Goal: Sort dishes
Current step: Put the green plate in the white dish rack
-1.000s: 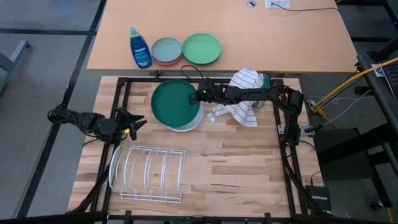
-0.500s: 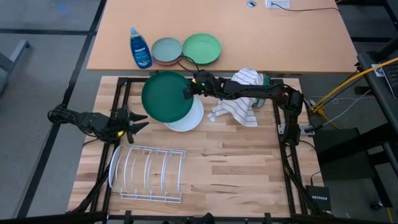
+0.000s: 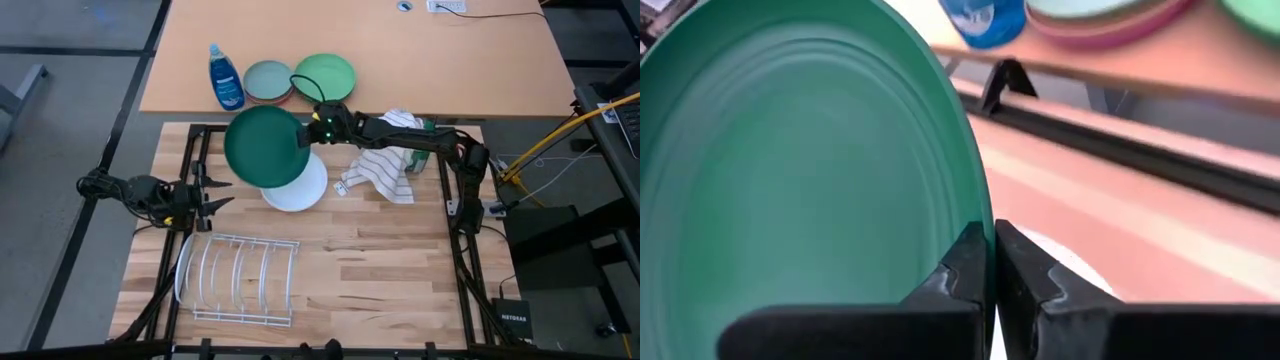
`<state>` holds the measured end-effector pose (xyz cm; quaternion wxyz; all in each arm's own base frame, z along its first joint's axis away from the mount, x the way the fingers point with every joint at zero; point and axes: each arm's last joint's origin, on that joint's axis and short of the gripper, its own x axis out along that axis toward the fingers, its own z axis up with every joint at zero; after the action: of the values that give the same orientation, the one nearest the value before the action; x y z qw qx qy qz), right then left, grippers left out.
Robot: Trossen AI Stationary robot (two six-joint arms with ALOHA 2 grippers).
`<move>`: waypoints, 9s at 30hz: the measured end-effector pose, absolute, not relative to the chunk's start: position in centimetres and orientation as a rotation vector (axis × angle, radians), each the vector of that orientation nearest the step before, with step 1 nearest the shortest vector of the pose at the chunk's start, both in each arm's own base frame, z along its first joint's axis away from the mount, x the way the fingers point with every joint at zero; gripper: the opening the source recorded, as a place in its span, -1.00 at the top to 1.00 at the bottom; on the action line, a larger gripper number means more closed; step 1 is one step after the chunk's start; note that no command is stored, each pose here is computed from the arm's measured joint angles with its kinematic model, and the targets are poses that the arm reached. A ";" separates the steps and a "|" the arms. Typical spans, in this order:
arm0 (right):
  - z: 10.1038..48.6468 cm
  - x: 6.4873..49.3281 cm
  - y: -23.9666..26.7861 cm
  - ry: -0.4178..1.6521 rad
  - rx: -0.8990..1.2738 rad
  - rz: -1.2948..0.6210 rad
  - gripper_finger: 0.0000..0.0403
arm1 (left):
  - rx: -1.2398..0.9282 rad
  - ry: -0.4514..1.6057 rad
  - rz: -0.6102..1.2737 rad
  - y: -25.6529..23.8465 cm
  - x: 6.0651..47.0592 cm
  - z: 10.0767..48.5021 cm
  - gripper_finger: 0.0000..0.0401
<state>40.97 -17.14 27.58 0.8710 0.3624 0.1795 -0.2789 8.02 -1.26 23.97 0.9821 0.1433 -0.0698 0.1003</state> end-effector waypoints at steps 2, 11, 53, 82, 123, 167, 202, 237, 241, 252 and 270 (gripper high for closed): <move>27.4 40.9 -17.0 0.395 0.768 -0.572 0.96 | 0.275 -0.138 0.200 -1.3 8.0 23.9 0.24; 27.6 41.1 -16.7 0.416 0.764 -0.439 0.96 | 0.108 -0.217 0.198 -1.2 7.9 24.6 0.24; 34.1 42.3 -17.1 -0.192 0.299 -0.213 0.96 | -0.053 -0.520 0.218 -0.8 6.7 27.4 0.24; 33.5 42.8 -16.0 -0.140 0.138 -0.496 0.96 | 0.108 -0.393 0.550 0.0 6.5 27.1 0.24; 30.3 42.2 -17.1 0.084 0.464 -0.652 0.97 | -0.045 -0.304 0.715 0.3 6.6 26.2 0.24; 26.1 39.9 -11.7 0.924 1.364 0.013 0.97 | -0.001 -0.422 -0.077 -1.8 7.4 26.2 0.24; 26.1 40.0 -11.5 0.928 1.386 0.004 0.97 | 0.015 -0.371 0.060 -1.6 7.9 26.0 0.24; 26.1 40.0 -11.5 0.931 1.392 0.004 0.97 | 0.384 0.303 -0.154 -3.8 13.2 30.9 0.02; 26.1 40.0 -11.4 0.930 1.386 0.008 0.97 | 0.437 0.303 -0.162 -3.9 13.6 30.9 0.18; 26.4 40.2 -11.7 0.900 1.376 0.023 0.84 | 0.488 0.275 -0.188 -3.8 13.0 31.1 0.93; 27.2 38.8 -17.5 0.667 1.234 -0.107 0.82 | 0.276 0.214 -0.021 -3.1 12.1 33.8 0.95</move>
<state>38.76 -17.46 27.22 0.7627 0.5672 0.3069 -0.0491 12.09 -3.10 33.79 0.9847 0.1374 0.1064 -0.0104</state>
